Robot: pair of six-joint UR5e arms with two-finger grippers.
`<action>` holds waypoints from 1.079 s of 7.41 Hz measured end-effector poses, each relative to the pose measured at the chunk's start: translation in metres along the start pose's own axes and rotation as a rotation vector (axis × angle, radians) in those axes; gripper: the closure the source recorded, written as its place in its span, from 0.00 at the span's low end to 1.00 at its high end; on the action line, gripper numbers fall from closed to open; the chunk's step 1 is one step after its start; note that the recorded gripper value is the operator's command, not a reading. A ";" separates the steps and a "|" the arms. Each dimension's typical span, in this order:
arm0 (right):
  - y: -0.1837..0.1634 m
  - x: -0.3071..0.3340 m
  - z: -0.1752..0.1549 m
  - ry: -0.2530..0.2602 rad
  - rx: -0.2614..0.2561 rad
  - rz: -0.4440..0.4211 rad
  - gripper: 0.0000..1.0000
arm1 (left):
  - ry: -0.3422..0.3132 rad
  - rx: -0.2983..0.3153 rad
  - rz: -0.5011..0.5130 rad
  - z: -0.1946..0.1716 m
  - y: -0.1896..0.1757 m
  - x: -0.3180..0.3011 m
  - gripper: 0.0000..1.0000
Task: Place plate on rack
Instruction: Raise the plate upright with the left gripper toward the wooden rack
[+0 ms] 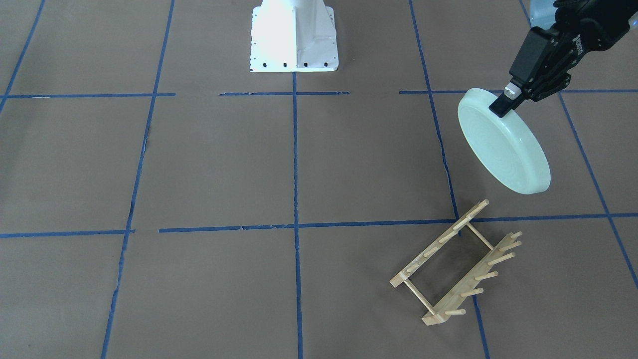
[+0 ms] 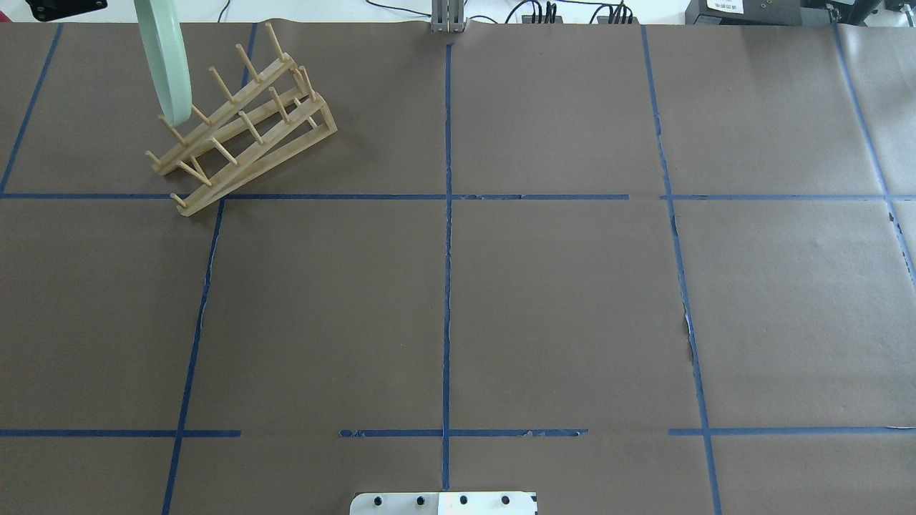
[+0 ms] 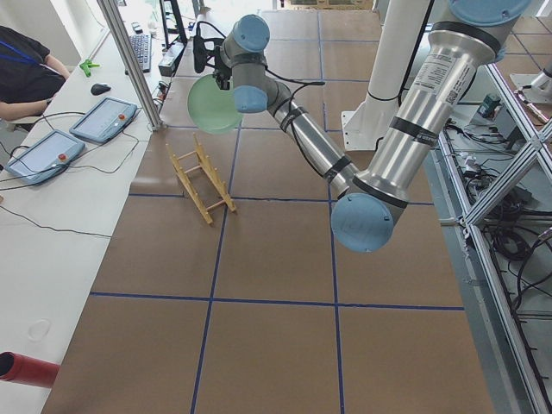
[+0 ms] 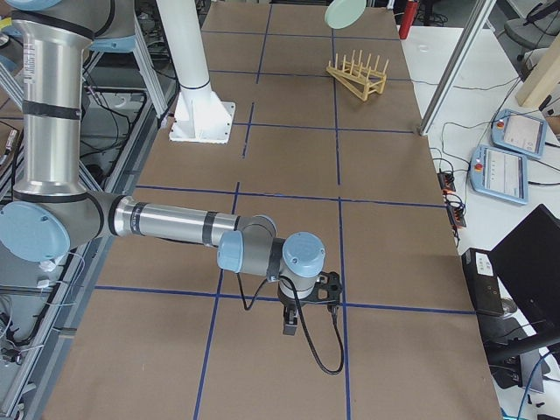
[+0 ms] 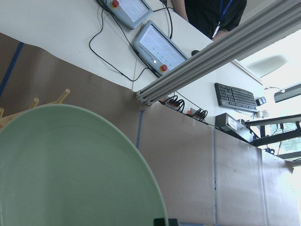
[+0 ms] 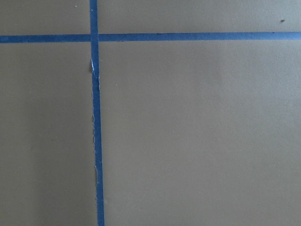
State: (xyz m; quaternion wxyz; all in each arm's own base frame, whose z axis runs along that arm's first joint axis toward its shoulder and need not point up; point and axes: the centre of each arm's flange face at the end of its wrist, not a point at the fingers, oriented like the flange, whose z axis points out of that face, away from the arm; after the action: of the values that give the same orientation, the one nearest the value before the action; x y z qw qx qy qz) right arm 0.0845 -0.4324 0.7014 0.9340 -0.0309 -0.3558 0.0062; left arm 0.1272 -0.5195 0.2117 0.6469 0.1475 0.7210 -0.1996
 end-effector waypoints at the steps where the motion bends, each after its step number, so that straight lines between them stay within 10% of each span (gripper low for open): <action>1: 0.000 0.000 0.000 0.000 0.000 0.000 0.00 | 0.094 0.011 -0.028 -0.001 -0.006 -0.023 1.00; 8: 0.000 0.000 0.000 0.000 0.000 0.000 0.00 | 0.435 0.212 -0.232 0.082 -0.001 -0.068 1.00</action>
State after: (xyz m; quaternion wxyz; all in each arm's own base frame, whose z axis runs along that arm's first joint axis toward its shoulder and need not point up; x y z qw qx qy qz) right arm 0.0845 -0.4324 0.7014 0.9340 -0.0309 -0.3558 0.0062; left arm 0.2069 -0.5568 0.2720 0.4306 0.1703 0.8302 -0.3103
